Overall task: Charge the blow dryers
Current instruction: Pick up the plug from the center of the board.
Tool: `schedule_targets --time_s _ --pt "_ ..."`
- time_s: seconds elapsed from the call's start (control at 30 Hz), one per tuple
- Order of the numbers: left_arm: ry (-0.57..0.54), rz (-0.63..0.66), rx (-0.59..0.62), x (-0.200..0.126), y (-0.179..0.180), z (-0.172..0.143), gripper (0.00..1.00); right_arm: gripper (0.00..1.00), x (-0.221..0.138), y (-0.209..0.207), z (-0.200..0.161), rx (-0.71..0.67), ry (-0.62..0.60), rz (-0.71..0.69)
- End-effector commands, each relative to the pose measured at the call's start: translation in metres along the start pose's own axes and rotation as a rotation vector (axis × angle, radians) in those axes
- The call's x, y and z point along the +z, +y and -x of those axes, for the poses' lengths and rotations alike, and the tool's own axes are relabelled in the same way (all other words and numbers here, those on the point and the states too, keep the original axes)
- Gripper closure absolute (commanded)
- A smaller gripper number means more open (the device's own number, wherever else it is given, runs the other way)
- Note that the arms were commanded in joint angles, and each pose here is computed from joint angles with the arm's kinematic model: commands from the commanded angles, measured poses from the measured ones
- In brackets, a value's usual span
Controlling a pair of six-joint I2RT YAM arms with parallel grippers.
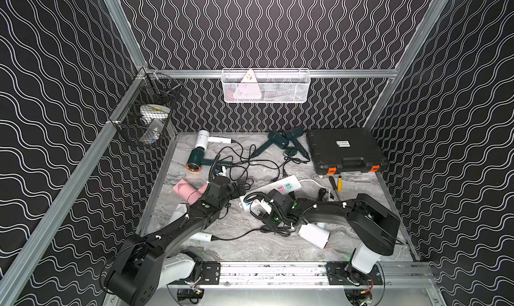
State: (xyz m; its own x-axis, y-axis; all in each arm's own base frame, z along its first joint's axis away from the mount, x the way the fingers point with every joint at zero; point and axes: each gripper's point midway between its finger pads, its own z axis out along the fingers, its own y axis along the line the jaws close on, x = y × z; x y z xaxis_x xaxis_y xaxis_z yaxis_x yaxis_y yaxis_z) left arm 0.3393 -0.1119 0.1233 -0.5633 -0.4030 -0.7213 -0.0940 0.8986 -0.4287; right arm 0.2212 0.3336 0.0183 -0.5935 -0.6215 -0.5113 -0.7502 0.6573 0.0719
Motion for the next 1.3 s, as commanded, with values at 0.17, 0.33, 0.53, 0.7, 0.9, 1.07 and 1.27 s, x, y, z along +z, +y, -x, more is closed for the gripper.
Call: schedule_targets --time_s 0.17,0.33,0.53,0.7,0.9,1.07,1.27 --pt "-0.032 -0.010 -0.013 -0.001 -0.003 0.009 0.01 0.49 0.009 0.000 -0.009 -0.028 -0.006 -0.004" --pt "-0.039 -0.009 -0.010 -0.003 -0.003 0.011 0.01 0.54 0.013 0.002 -0.017 -0.034 0.011 0.004" --pt "-0.046 -0.011 -0.008 -0.006 -0.004 0.013 0.01 0.63 0.014 0.003 -0.019 -0.041 0.020 0.007" --pt "-0.054 -0.017 -0.008 -0.009 -0.005 0.015 0.01 0.78 0.013 0.002 -0.021 -0.048 0.020 0.004" --pt "-0.062 -0.016 -0.004 -0.010 -0.004 0.016 0.01 0.89 0.004 0.000 -0.014 -0.042 -0.014 -0.005" --pt "-0.069 -0.012 -0.003 -0.011 -0.004 0.017 0.01 0.95 -0.007 -0.004 -0.007 -0.032 -0.056 -0.029" --pt "-0.079 -0.014 0.002 -0.011 -0.003 0.018 0.01 1.00 -0.021 -0.012 0.002 -0.009 -0.100 -0.078"
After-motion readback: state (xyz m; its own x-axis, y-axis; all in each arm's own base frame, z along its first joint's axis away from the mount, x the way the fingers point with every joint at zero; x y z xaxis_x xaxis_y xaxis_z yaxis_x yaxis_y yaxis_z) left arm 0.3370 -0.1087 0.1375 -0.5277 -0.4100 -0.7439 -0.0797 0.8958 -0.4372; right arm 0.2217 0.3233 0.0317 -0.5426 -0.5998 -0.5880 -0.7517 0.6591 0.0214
